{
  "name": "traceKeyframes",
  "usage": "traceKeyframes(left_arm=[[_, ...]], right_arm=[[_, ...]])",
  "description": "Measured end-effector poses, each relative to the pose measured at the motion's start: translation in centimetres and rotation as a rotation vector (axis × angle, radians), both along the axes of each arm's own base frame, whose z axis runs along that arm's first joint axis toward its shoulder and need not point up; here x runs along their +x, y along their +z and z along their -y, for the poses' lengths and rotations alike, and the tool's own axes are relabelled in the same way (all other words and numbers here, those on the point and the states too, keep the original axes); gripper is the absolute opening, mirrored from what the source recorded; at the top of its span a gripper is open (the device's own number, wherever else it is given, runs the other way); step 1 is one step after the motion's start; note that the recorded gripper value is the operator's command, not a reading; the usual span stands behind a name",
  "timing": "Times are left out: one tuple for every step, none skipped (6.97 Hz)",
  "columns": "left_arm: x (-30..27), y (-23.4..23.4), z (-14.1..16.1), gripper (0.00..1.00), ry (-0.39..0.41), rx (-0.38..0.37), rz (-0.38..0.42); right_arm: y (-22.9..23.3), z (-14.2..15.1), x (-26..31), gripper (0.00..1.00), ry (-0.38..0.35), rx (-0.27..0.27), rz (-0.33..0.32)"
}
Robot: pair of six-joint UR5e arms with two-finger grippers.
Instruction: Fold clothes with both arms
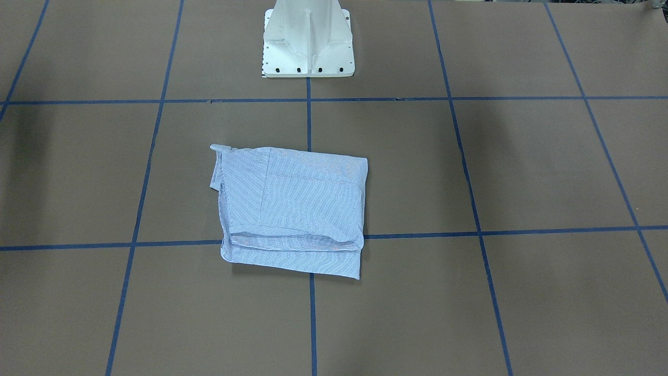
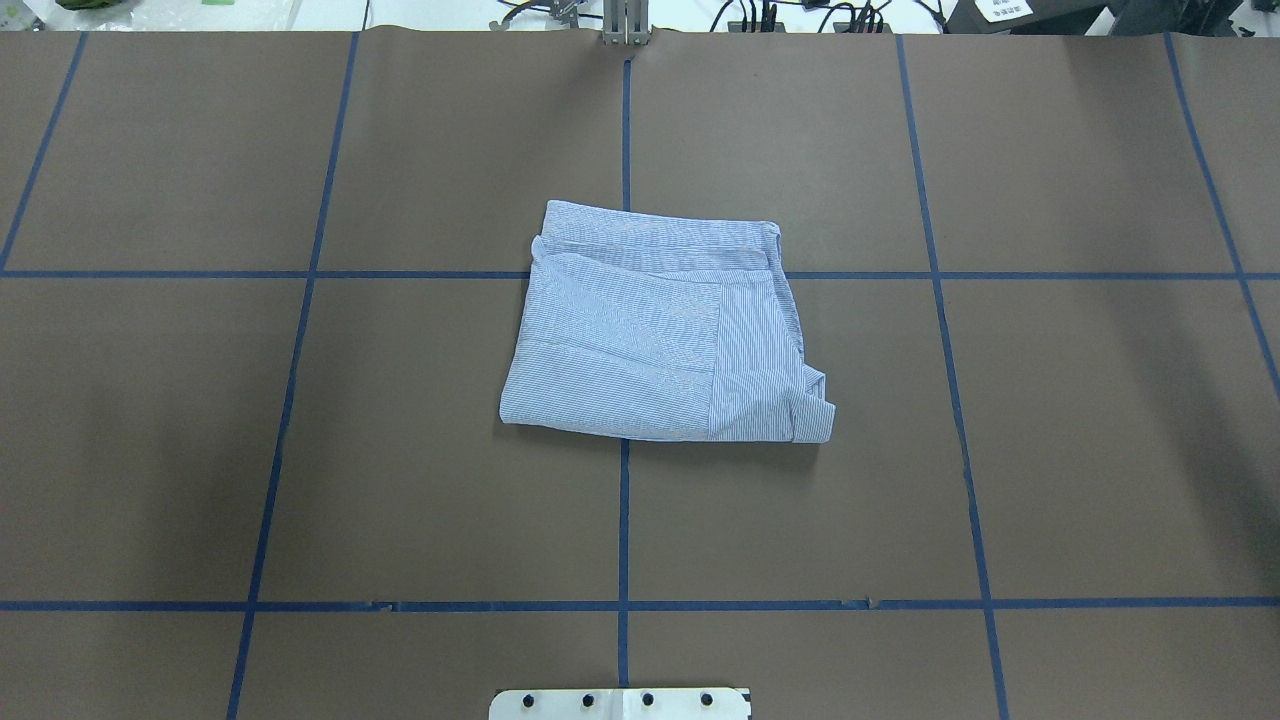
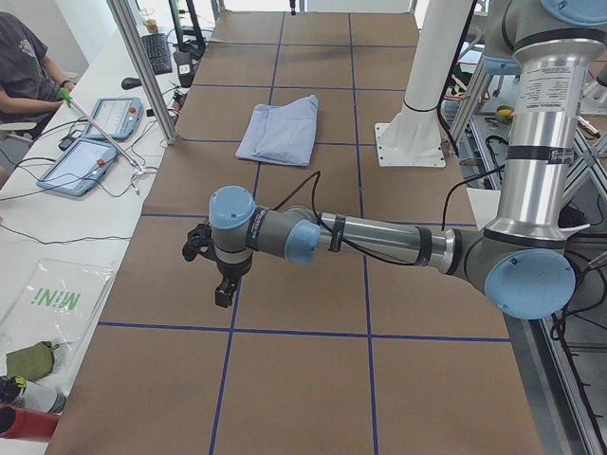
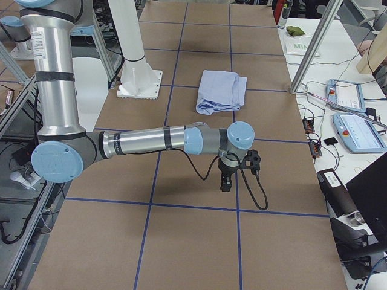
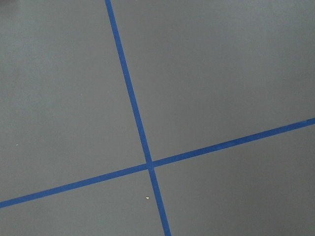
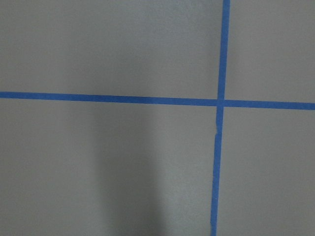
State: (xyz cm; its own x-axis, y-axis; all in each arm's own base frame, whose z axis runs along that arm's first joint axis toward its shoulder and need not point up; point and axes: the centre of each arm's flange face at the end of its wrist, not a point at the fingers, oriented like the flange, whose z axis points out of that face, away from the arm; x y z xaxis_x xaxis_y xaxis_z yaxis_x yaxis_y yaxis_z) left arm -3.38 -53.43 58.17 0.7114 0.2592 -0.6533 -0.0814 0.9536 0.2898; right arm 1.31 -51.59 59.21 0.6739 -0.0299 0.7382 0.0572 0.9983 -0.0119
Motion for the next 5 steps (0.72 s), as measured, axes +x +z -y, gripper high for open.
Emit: traceKeyframes(left_arm=[[0.2,-0.2,-0.1,1.00,0.009,-0.002,-0.031],[0.5,-0.4,-0.2,1.00,0.018,-0.004,-0.060],[0.6,-0.7,-0.1,1.00,0.022,0.000,-0.070],[0.6,-1.2,-0.2,1.00,0.023,0.017,-0.073],[0.6,-1.8,-0.3,1.00,0.023,0.040,-0.073]], right_arm=[[-0.3,0.1,-0.1,1.00,0.001,0.001,0.015],[-0.3,0.1,-0.1,1.00,0.000,0.003,0.017],[-0.3,0.0,-0.1,1.00,-0.002,0.006,0.014],[-0.4,-0.1,-0.1,1.00,0.000,0.009,0.011],[-0.7,-0.4,0.0,1.00,0.002,0.011,0.010]])
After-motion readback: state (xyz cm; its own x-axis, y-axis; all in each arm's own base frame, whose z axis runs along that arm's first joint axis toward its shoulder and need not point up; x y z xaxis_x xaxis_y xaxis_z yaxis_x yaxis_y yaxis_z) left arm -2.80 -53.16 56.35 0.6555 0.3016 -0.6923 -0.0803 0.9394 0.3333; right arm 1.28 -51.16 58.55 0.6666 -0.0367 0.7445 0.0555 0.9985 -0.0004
